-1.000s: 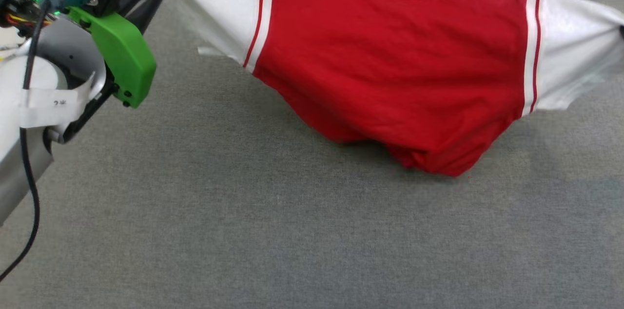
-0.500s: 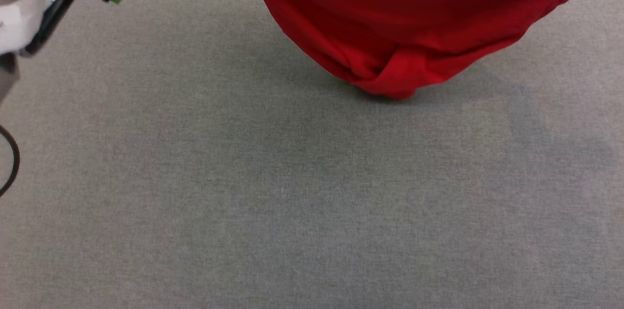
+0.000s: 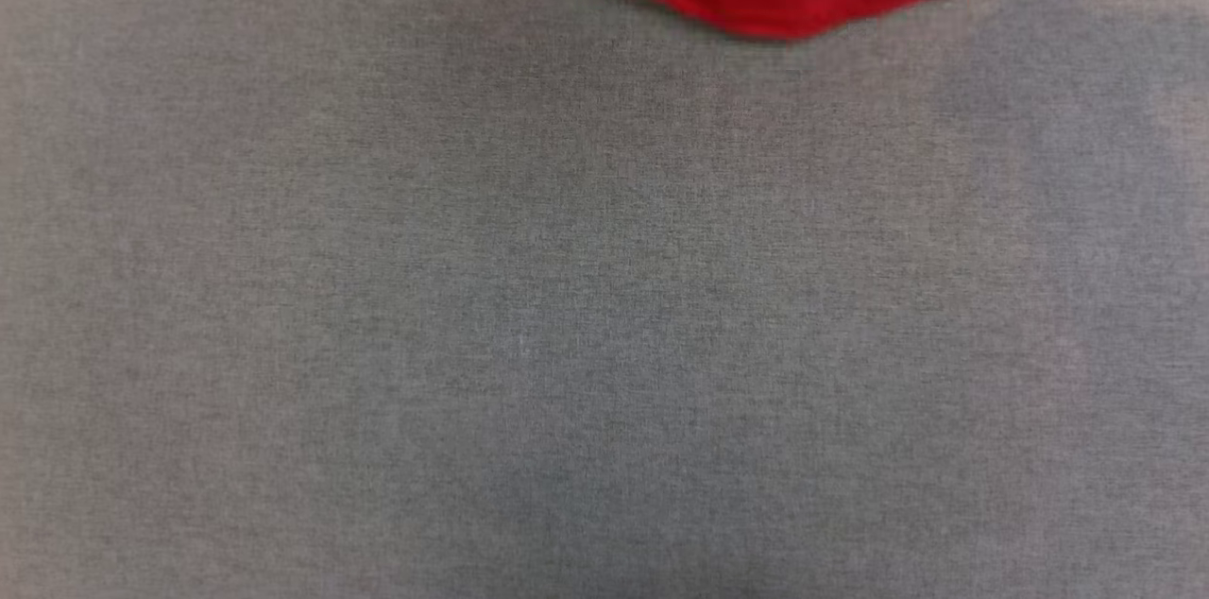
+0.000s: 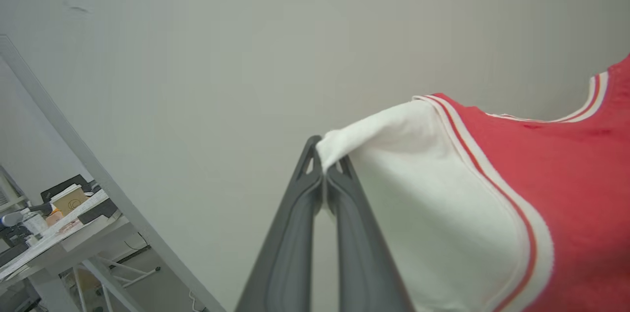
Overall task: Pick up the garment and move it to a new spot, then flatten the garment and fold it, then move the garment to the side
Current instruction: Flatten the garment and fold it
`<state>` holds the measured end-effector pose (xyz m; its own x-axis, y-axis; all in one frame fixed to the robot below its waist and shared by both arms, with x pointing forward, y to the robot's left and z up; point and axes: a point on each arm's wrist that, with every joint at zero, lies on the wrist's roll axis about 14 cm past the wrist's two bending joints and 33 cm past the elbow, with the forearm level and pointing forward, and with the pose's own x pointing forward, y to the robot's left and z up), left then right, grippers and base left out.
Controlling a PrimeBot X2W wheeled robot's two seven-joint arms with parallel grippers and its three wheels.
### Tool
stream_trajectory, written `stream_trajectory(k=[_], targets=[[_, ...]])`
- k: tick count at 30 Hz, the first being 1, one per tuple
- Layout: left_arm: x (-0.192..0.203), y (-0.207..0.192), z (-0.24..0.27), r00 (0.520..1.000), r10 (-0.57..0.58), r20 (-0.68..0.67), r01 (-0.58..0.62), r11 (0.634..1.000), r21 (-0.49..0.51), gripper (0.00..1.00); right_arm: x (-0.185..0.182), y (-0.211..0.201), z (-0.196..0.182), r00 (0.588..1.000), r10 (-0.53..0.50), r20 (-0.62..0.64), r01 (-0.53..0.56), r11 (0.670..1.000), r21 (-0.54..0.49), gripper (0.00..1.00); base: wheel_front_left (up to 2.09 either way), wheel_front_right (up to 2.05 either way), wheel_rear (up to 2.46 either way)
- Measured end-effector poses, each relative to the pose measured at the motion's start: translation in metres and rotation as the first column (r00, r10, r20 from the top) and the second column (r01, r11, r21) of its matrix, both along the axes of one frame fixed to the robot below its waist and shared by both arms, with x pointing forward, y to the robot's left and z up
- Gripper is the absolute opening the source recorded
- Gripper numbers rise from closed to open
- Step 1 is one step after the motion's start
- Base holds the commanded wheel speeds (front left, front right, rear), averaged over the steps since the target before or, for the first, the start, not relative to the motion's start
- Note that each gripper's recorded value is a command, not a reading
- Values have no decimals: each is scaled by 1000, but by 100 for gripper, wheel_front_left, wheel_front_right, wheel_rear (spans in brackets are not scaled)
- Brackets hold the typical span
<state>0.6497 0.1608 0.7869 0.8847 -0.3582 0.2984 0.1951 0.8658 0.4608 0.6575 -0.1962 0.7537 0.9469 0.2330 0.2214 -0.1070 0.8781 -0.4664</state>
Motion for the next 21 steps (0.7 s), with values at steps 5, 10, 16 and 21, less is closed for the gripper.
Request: stream_trajectory(k=[5, 10, 16, 21], targets=[[23, 3, 5, 999, 11, 34, -9, 999, -38, 0, 27, -4, 7, 999, -28, 24, 28, 1000, 1, 0, 0, 0, 0], [36, 7, 11, 998, 13, 56, -9, 998, -66, 0, 43, -3, 11, 999, -36, 32, 35, 999, 11, 0, 0, 0, 0], [51, 16, -14, 1000, 25, 18, -23, 996, -81, 0, 59, 3, -7, 1000, -21, 5, 21, 1000, 8, 0, 0, 0, 0], [56, 17, -57, 999, 6, -38, -10, 993, -117, 0, 64, 11, -49, 998, 8, -66, -9, 1000, -7, 0, 0, 0, 0]])
